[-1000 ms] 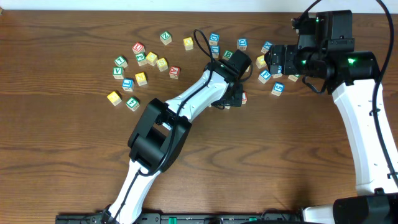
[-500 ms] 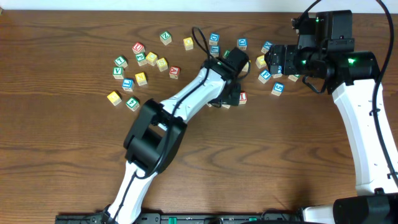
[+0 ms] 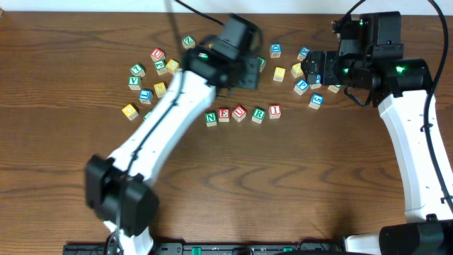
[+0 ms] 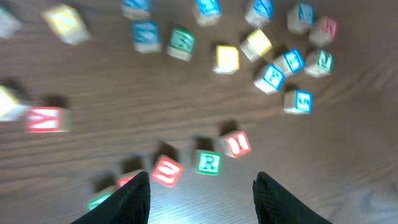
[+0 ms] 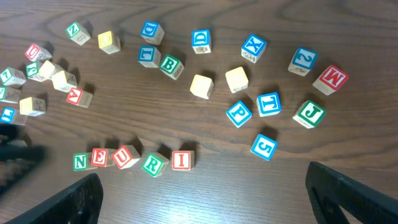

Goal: Spell out NEURIPS
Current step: 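Lift the left gripper away and move it back toward the block arc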

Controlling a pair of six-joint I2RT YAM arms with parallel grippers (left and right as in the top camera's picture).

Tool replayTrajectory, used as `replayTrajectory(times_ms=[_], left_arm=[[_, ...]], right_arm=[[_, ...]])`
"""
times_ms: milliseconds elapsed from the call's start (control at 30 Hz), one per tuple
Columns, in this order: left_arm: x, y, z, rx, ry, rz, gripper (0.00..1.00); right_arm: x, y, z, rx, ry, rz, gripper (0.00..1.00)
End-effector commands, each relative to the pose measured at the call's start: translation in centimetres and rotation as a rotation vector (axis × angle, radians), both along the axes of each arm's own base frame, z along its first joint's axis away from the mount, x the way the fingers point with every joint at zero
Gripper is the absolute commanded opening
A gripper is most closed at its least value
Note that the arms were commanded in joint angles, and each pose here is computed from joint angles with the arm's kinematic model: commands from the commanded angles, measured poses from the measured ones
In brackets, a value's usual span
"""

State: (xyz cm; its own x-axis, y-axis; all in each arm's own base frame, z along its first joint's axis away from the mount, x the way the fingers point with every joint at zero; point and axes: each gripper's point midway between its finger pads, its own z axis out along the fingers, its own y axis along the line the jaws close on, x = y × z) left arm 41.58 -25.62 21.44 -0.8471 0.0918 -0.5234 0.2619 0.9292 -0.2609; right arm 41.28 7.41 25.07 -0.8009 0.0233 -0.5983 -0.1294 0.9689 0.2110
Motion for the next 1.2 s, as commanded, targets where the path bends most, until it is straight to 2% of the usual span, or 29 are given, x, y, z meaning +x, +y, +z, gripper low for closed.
replayTrajectory(times_ms=[0,400,767,1167], left_arm=[[0.7,3.5,2.7,-0.006,-0.04,0.051,0.53],[0.8,11.5,2.2,0.037,0.053,0.213,0.53],[1.2,13.0,2.1,0.067,0.045,0.254,0.53],[1.6,13.5,2.3,0.088,0.024,0.272,0.53]], right_arm=[[0.3,-0.2,0.8,0.014,-0.016,-0.014,0.99],[1.3,-0.1,1.6,0.019,-0.068,-0.013,0.99],[1.9,-0.1,1.7,0.031,-0.082,-0.025,0.99],[3.7,0.1,-0.8,0.046,-0.043,-0.048,0.99]])
